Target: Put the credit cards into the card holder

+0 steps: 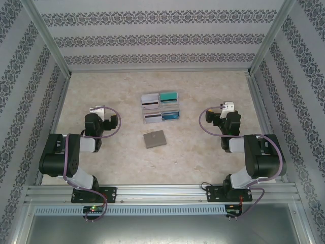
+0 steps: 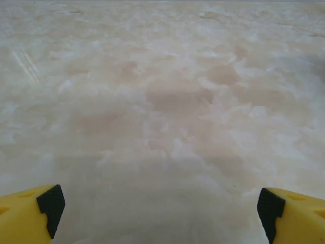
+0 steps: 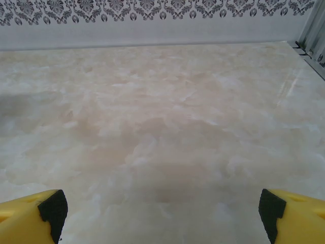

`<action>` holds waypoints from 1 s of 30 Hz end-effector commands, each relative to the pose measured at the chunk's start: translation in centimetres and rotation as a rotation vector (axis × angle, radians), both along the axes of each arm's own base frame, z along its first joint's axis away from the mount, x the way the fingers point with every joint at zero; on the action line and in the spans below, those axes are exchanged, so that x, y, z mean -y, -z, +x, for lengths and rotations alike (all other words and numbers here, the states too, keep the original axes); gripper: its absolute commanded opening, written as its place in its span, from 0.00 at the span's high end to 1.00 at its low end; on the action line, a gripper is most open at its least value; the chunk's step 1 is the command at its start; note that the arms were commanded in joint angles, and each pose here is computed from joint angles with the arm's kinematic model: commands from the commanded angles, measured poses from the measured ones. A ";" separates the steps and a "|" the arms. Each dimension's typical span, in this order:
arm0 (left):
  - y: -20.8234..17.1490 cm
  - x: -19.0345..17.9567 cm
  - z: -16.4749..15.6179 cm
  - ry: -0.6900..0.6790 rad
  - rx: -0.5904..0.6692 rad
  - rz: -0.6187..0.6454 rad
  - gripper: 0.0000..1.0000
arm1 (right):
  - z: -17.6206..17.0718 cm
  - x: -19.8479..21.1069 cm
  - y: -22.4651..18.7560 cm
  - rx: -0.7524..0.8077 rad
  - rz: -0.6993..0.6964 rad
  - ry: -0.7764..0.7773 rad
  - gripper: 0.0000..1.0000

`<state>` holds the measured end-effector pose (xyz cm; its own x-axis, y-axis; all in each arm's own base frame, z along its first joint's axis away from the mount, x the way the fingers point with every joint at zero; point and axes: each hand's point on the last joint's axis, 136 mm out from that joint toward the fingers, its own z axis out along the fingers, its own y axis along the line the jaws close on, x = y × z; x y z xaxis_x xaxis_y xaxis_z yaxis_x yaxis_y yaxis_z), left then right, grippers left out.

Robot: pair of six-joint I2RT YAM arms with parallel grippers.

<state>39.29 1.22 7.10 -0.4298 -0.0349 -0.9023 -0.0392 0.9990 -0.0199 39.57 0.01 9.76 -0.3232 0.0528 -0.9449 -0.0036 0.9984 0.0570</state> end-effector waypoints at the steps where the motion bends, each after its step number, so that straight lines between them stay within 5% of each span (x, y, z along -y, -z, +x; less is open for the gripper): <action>1: -1.2 0.6 0.7 0.030 0.040 0.015 0.01 | 0.2 -0.5 -1.0 0.029 -0.005 -0.026 0.02; 30: -1.2 0.6 0.7 0.030 0.041 0.016 0.01 | 0.3 -0.2 -1.0 0.029 -0.008 -0.010 0.02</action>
